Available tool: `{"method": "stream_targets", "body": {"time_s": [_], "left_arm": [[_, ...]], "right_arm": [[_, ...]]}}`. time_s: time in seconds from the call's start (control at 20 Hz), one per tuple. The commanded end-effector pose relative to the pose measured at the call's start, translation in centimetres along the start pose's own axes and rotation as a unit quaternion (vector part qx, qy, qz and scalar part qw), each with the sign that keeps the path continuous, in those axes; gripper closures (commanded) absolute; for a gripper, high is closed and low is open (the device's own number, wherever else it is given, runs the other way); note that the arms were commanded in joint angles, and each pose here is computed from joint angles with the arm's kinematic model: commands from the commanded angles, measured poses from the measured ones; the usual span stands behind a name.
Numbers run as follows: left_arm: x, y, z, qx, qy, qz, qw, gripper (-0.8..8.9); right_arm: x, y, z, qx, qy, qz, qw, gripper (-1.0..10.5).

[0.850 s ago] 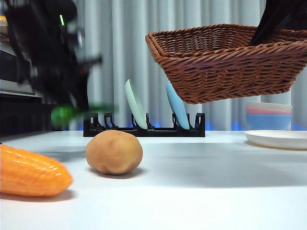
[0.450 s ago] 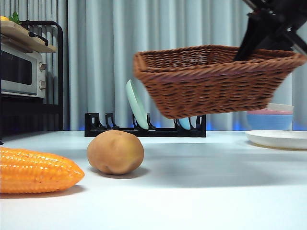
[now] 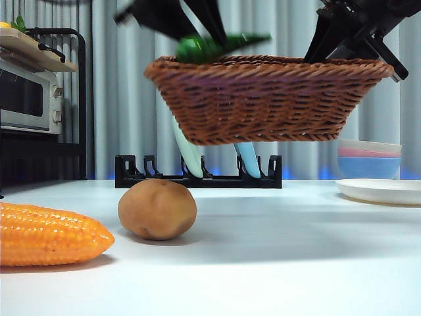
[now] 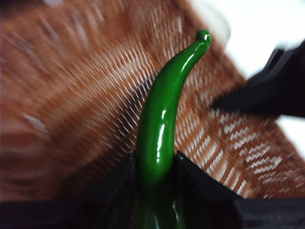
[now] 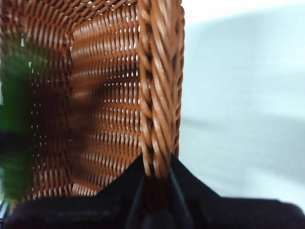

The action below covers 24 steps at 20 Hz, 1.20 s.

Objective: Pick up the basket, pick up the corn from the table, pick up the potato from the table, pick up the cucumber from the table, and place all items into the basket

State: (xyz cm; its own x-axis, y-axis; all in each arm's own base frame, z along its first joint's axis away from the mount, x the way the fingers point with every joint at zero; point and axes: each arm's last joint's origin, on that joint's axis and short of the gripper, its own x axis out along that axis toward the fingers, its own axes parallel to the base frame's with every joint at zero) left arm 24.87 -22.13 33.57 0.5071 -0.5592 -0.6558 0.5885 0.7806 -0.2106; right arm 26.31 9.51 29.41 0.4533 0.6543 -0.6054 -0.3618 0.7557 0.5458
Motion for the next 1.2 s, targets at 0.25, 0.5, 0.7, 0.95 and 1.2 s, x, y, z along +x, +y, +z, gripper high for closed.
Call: {"method": "stream_targets", "body": {"time_s": [0.25,0.5,0.7,0.95,1.2], "left_arm": [[2.1,-0.2,-0.5,0.005,0.02,0.017,1.0,2.1],[-1.9,-1.3,0.9,0.021,-0.012,-0.003,1.0,2.12],[-13.3,-2.6,1.6,0.121,-0.027,-0.006,0.992,2.21],[-20.1,-1.7,-3.1,0.196,0.076,0.016,0.978,2.22],[-18.2,-1.1,-4.9,0.247,0.126,0.039,0.96,3.12]], "right_arm": [[-0.1,0.3,0.3,0.003,-0.008,0.013,1.0,9.6],[-0.2,0.0,0.4,0.001,-0.014,0.002,1.0,9.6],[-0.6,-0.6,0.9,-0.001,-0.035,-0.002,0.999,9.6],[-1.1,-1.2,1.5,-0.001,-0.058,-0.005,0.998,9.6],[-1.5,-1.9,1.7,0.004,-0.068,-0.012,0.998,9.6]]}}
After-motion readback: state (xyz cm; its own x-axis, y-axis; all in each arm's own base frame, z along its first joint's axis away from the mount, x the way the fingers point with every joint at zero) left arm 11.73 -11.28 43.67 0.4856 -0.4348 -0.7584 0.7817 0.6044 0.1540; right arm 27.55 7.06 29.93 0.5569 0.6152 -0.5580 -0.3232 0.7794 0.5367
